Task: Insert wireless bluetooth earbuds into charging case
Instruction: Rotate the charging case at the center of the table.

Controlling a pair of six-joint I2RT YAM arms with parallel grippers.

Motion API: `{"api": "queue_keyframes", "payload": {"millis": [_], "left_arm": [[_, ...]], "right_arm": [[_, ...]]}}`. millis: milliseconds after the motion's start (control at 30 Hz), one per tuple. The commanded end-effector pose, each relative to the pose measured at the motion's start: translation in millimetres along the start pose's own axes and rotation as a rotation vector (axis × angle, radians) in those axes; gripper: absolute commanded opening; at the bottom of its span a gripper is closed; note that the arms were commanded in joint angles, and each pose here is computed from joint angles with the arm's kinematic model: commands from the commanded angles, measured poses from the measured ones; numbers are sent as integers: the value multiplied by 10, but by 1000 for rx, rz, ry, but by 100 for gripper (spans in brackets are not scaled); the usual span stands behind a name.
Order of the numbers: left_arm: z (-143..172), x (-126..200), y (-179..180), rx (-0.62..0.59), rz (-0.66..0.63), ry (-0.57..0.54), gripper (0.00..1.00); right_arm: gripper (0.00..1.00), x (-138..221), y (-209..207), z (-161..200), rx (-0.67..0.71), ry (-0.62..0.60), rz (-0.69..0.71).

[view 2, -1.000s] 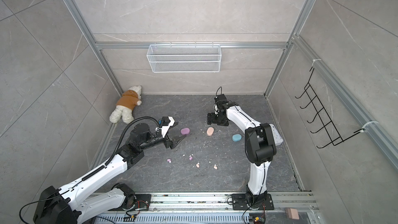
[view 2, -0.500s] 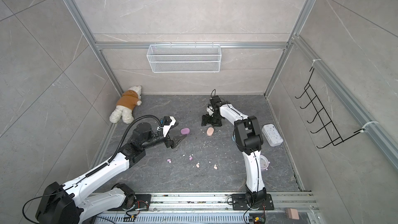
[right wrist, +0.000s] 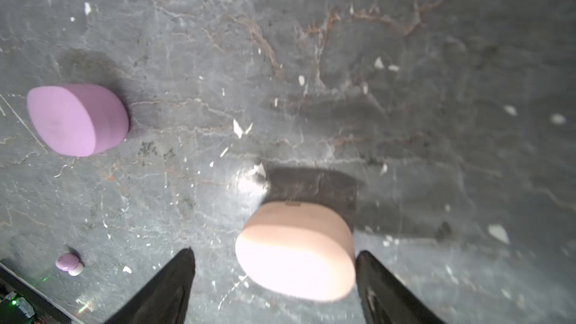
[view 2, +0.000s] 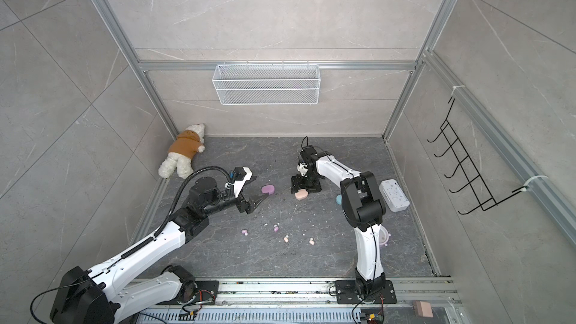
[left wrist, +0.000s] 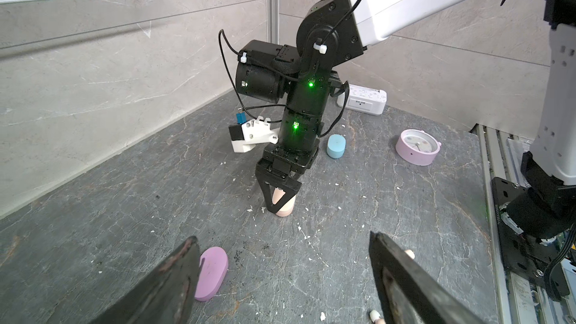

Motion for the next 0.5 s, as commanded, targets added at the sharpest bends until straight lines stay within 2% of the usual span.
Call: {"api": "queue_keyframes", "payload": {"millis": [0, 167, 467], "left_arm": [[-108, 50, 18, -32, -13, -39, 87], [-121, 61, 12, -32, -11, -44, 87], [-142, 106, -2, -37, -17, -56, 87]], "right_arm": [[84, 158, 53, 65, -8, -34, 100], [86, 55, 71, 66, 20, -20, 238], [86, -124, 42, 24, 35, -14, 270]]}}
Point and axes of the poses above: each gripper's point midway between its finger pads, its own x axis back along the fingers, its own y axis along the line the jaws close on, z = x × y, the point moved 7 cm from there along x, back along the fingers, and after that the axes turned 8 degrees about -x, right-handed, at the moved point
